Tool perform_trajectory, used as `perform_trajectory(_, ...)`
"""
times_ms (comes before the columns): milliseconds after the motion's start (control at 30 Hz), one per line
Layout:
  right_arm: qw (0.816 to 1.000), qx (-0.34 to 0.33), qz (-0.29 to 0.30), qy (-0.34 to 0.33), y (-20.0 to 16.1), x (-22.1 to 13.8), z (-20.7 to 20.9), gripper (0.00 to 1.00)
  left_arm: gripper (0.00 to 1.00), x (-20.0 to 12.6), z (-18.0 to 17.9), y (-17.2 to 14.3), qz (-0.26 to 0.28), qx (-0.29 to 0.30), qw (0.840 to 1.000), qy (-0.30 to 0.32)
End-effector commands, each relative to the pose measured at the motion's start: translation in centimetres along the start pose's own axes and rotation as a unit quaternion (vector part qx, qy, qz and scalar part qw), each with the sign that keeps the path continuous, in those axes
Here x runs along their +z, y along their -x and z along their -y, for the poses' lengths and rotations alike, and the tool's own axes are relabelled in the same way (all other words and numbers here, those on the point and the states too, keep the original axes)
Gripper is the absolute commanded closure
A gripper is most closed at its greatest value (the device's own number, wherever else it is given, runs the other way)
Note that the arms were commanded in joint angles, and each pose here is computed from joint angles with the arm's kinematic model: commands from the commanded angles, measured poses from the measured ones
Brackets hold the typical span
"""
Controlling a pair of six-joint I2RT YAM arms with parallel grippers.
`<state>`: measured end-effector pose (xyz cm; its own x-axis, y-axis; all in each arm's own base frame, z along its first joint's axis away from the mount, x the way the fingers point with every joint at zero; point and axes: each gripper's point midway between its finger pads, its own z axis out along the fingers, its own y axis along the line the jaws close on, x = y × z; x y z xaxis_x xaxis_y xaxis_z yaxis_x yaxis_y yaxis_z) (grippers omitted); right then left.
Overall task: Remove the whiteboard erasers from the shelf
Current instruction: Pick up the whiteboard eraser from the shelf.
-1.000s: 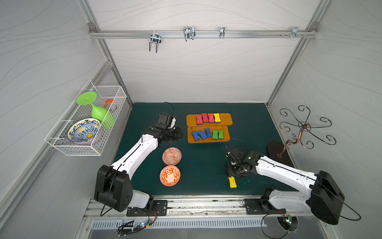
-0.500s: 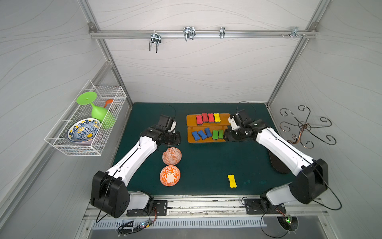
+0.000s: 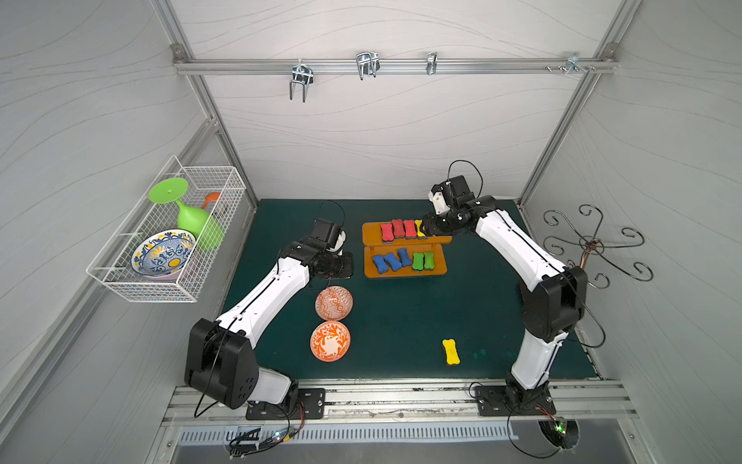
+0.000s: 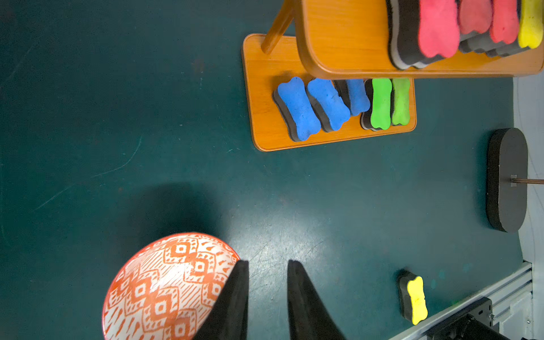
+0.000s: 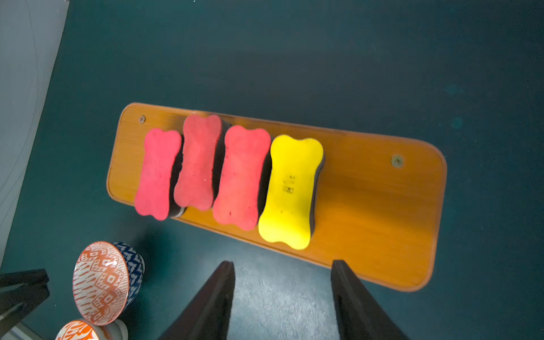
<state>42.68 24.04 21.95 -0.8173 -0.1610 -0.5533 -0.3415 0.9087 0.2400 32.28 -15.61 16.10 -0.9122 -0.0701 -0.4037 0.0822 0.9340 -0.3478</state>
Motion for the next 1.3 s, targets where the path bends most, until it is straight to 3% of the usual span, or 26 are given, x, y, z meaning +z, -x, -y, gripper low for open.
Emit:
perform_trajectory(0,1.000,-0.012,-0.002,-0.014,0.8,0.5,0.5,0.42,0.73,-0.5,1.0,1.6,0.021,0.003,1.000,-0.013)
perform_trajectory(767,0.998,-0.019,-0.031,-0.049,0.1,4.8,2.4,0.44,0.73,0.1,0.1,0.7,0.015,0.003,1.000,0.002)
perform_trajectory(1267,0.997,-0.022,-0.014,-0.067,0.9,3.1,3.1,0.46,0.73,-0.1,0.0,0.6,0.018,0.004,1.000,0.003)
